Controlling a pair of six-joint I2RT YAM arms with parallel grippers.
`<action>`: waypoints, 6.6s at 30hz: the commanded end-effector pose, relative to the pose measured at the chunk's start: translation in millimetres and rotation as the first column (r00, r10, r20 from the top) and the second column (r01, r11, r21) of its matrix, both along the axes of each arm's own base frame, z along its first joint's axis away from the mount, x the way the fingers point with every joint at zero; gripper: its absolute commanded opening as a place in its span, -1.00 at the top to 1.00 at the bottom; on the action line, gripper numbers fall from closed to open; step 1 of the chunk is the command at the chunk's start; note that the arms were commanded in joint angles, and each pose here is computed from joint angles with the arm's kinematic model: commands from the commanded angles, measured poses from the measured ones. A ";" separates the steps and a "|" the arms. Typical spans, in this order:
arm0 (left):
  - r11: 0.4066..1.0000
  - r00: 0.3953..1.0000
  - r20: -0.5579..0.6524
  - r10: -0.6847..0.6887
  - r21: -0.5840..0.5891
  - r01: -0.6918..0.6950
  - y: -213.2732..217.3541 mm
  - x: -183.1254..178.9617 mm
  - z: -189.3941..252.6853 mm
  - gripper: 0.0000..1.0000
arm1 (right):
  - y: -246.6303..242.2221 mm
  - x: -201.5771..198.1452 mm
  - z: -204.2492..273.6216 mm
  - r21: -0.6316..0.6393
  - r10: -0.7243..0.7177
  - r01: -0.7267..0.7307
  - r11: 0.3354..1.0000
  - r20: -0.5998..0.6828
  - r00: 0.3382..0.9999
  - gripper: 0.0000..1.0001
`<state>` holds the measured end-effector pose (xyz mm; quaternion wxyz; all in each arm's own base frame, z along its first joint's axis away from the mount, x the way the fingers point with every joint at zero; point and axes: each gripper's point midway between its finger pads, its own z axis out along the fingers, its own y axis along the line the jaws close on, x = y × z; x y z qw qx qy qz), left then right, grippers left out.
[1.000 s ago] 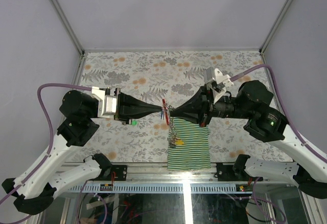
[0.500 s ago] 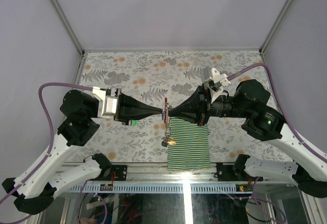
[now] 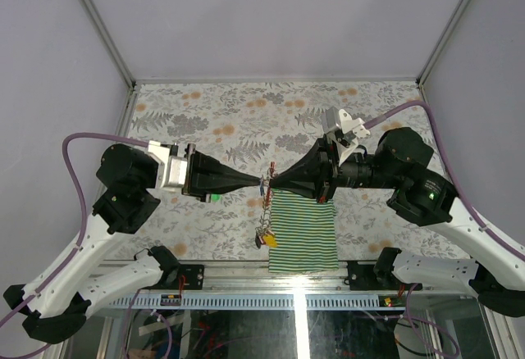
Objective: Put the keys on the keyring
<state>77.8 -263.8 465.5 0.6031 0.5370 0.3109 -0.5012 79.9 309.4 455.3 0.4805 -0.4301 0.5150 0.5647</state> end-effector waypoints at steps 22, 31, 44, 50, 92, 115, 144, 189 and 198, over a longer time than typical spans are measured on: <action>0.998 0.998 0.047 -0.051 -0.029 0.053 6.4 -15.9 12.2 1.00 | -7.6 -2.1 35.8 0.132 -0.022 0.013 0.991 0.063 0.998 1.00; 0.999 0.998 0.045 -0.043 -0.029 0.045 5.1 -13.3 12.0 1.00 | -12.3 -1.4 37.6 0.143 -0.042 0.030 0.989 0.083 0.996 1.00; 0.998 0.999 0.046 0.002 -0.060 0.001 9.5 -10.9 17.3 1.00 | -28.4 -6.0 36.1 0.144 -0.076 0.055 0.988 0.145 0.987 1.00; 0.998 0.999 0.035 0.005 -0.059 -0.002 6.8 -7.5 16.7 1.00 | -20.3 -10.4 30.6 0.113 -0.018 0.002 0.994 0.141 0.990 1.00; 0.997 0.997 0.009 -0.074 -0.005 0.074 3.5 -16.1 11.0 1.00 | -8.9 -2.8 36.7 0.139 -0.022 0.004 0.990 0.132 0.991 1.00; 0.997 0.997 -0.004 -0.081 0.016 0.081 1.2 -14.3 7.3 1.00 | -20.3 -13.5 49.5 0.197 -0.014 -0.022 0.980 0.179 0.984 1.00; 0.996 0.996 0.010 -0.084 0.031 0.084 -0.9 -12.4 6.7 1.00 | -19.3 -24.9 25.8 0.052 0.086 -0.102 0.993 0.256 0.963 1.00; 0.978 0.982 -0.045 -0.183 0.094 0.187 -4.2 -21.8 -1.2 1.00 | -14.4 -10.2 28.7 0.062 0.018 -0.035 0.997 0.253 0.967 1.00; 0.977 0.982 -0.036 -0.188 0.094 0.190 -3.2 -23.3 -1.1 1.00 | -16.6 -8.9 29.8 0.070 0.001 -0.019 0.997 0.252 0.968 1.00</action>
